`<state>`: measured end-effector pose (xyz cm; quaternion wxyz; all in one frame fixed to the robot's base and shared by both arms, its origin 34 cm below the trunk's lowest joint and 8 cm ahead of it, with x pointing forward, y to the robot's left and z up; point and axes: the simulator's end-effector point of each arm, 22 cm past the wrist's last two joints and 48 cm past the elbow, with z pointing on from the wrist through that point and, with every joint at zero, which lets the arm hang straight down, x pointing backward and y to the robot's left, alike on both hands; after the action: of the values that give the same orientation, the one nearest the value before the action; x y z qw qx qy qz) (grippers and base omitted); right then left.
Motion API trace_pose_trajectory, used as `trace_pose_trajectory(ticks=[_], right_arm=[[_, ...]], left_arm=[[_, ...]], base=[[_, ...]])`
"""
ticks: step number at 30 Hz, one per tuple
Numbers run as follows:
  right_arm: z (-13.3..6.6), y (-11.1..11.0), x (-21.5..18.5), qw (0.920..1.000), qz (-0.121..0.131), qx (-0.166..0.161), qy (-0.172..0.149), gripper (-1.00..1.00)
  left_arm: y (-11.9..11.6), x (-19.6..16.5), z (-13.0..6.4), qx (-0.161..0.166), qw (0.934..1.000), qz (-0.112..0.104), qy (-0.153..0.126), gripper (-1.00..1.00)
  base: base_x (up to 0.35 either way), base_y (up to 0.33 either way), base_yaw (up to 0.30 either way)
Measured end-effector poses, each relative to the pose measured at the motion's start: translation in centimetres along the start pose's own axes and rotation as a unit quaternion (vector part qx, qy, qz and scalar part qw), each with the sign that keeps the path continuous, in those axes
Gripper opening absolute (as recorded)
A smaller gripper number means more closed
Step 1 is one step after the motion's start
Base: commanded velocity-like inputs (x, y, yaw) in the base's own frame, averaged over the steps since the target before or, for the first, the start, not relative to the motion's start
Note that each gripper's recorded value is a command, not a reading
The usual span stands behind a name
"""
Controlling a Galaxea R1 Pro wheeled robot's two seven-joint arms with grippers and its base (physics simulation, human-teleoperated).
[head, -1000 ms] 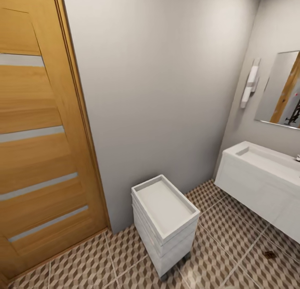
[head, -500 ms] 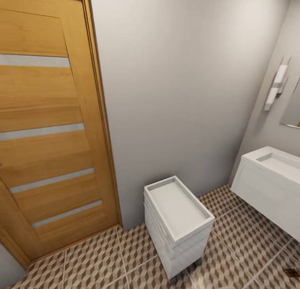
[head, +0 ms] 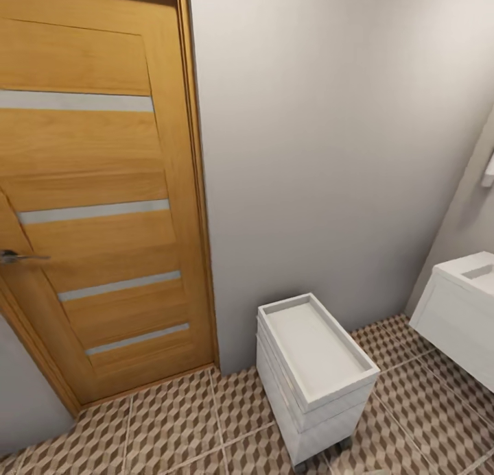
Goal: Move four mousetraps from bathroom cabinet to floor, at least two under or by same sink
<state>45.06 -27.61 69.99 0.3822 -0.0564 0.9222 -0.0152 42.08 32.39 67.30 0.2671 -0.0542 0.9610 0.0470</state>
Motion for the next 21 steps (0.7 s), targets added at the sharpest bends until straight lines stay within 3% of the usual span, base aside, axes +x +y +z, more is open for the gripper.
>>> trace_pose_trajectory(ticks=[21], right_arm=[[0.00, 0.00, 0.00, 1.0000, 0.000, 0.000, 0.000, 1.00]], left_arm=[[0.00, 0.02, 0.00, 0.000, 1.0000, 0.000, 0.000, 1.00]], base=[[0.000, 0.000, 0.239]])
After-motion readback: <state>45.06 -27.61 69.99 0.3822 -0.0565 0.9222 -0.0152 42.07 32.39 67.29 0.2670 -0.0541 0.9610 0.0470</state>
